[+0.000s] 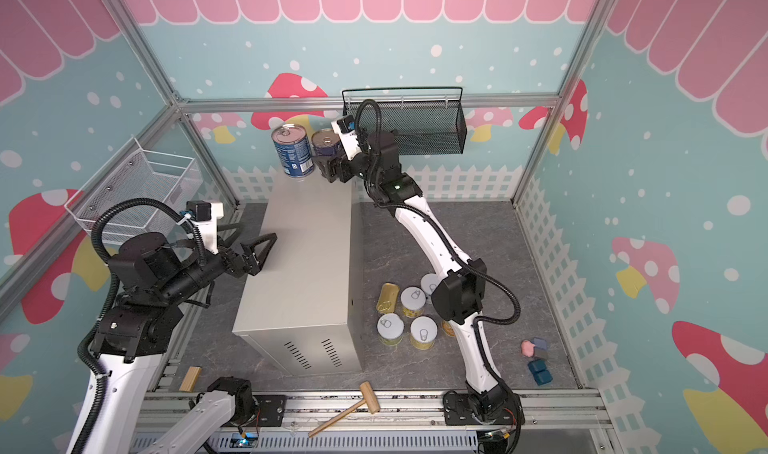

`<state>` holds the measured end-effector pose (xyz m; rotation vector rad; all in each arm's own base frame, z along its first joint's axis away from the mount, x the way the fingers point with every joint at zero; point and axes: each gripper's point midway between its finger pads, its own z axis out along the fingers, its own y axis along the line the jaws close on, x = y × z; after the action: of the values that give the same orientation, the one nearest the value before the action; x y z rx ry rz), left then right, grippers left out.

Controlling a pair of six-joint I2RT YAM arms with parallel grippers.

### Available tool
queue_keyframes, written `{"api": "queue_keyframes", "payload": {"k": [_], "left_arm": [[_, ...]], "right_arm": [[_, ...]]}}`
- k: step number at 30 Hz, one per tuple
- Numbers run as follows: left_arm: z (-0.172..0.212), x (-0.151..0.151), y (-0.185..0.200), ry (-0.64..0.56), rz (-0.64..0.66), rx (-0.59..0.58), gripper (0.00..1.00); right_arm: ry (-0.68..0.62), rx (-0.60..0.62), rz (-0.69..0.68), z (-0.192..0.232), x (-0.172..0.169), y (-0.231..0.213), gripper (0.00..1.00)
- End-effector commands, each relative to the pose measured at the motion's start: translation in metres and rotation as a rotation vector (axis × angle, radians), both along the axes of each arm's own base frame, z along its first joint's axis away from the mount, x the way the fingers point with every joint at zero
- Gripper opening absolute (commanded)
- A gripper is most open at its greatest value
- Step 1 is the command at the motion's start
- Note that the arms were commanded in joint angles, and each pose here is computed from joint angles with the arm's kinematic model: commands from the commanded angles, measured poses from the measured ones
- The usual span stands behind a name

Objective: Place and organize the canned foods onto the counter
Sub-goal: 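Open the right gripper and withdraw it from the tomato can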

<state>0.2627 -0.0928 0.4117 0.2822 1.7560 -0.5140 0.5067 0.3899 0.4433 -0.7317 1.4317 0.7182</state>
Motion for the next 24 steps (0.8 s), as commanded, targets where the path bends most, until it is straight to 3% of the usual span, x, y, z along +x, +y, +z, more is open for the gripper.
{"api": "queue_keyframes", "payload": {"k": [1,13,17,24], "left_arm": [[0.002,-0.004,-0.002,-0.015,-0.017,0.003,0.99],[0.001,-0.002,0.0,-0.012,-0.007,0.012,0.99],[0.001,-0.002,0.0,-0.007,-0.004,0.019,0.99],[0.001,-0.005,-0.001,0.003,-0.01,0.022,0.99]], "right_arm": [[-0.053,0.007,-0.017,0.031,-0.019,-0.011,0.97],[-0.031,-0.064,-0.151,0.024,-0.033,-0.046,0.98],[0.008,-0.1,-0.181,0.014,-0.062,-0.071,0.99],[0.125,-0.159,-0.34,-0.039,-0.127,-0.145,0.99]]}}
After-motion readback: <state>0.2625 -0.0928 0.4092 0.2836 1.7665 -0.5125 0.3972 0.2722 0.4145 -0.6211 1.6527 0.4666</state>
